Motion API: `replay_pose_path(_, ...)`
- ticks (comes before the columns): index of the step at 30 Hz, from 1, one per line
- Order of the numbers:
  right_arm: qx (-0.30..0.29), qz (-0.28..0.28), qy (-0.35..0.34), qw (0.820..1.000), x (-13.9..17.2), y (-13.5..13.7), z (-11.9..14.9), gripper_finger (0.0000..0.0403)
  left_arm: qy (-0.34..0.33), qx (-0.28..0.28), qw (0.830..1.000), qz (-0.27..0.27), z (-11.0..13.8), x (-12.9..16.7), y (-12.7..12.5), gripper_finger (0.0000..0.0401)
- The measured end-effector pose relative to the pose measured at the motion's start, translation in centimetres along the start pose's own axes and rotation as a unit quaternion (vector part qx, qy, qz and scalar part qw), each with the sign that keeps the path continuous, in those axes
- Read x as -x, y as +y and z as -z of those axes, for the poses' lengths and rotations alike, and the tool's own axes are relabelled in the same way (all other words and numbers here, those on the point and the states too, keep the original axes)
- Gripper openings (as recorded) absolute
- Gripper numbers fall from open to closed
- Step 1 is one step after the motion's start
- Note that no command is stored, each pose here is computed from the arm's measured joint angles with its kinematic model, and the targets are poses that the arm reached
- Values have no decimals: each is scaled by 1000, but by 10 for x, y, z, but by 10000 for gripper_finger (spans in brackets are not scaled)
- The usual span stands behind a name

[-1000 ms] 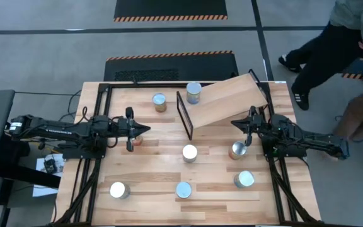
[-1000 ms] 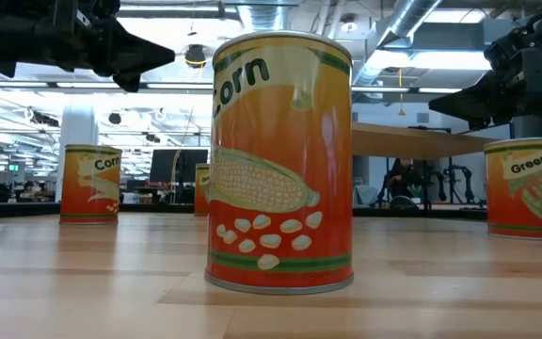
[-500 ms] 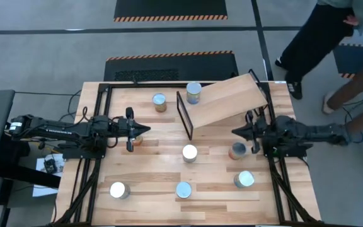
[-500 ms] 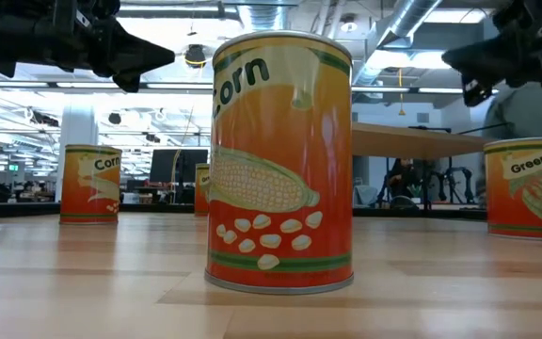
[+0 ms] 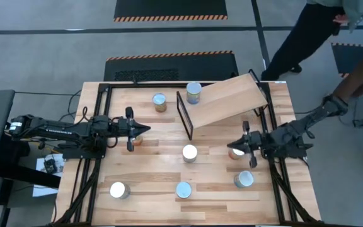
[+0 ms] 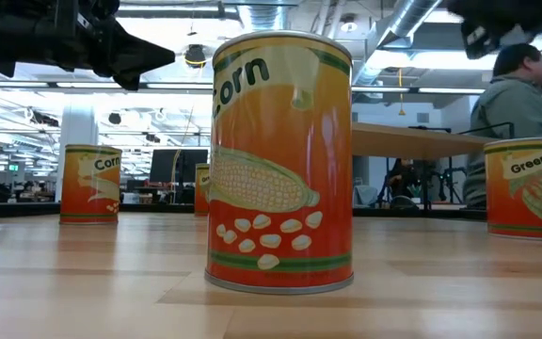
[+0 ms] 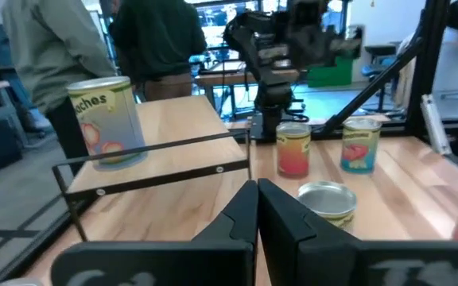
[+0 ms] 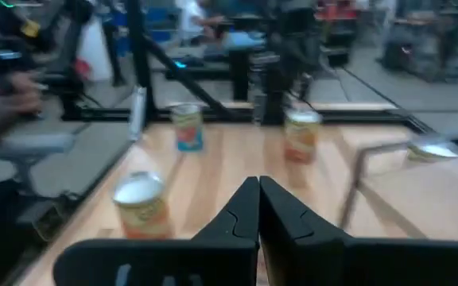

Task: Pick and place cans onto a shelf
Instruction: Put the right canned green beans on the shelf

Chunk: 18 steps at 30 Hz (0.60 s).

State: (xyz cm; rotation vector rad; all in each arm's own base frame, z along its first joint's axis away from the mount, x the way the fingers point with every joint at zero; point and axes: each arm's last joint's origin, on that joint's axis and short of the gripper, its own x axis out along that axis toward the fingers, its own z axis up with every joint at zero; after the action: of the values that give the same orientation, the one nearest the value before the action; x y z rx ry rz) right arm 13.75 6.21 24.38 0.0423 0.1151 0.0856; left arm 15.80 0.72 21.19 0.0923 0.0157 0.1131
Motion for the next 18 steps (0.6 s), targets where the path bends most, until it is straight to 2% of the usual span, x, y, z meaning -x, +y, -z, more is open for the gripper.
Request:
replay_pose_path(3, -21, -19, 79, 996, -2, 8, 0, 24, 0, -9, 1000, -19, 0, 0, 1, 0)
replay_pose_path(8, -39, 73, 224, 971, 3, 18, -3, 18, 1, -10, 999, -32, 0, 0, 2, 0)
replay_pose_path(11, -48, 96, 268, 957, 0, 29, -13, 37, 2, -10, 999, -32, 0, 0, 2, 0)
replay_pose_path(15, -22, 131, 355, 925, -7, 43, -10, 89, 2, -5, 999, -32, 0, 0, 2, 0)
replay_pose_path(18, -5, 162, 426, 890, -13, 50, -2, 127, 3, -2, 999, -32, 0, 0, 2, 0)
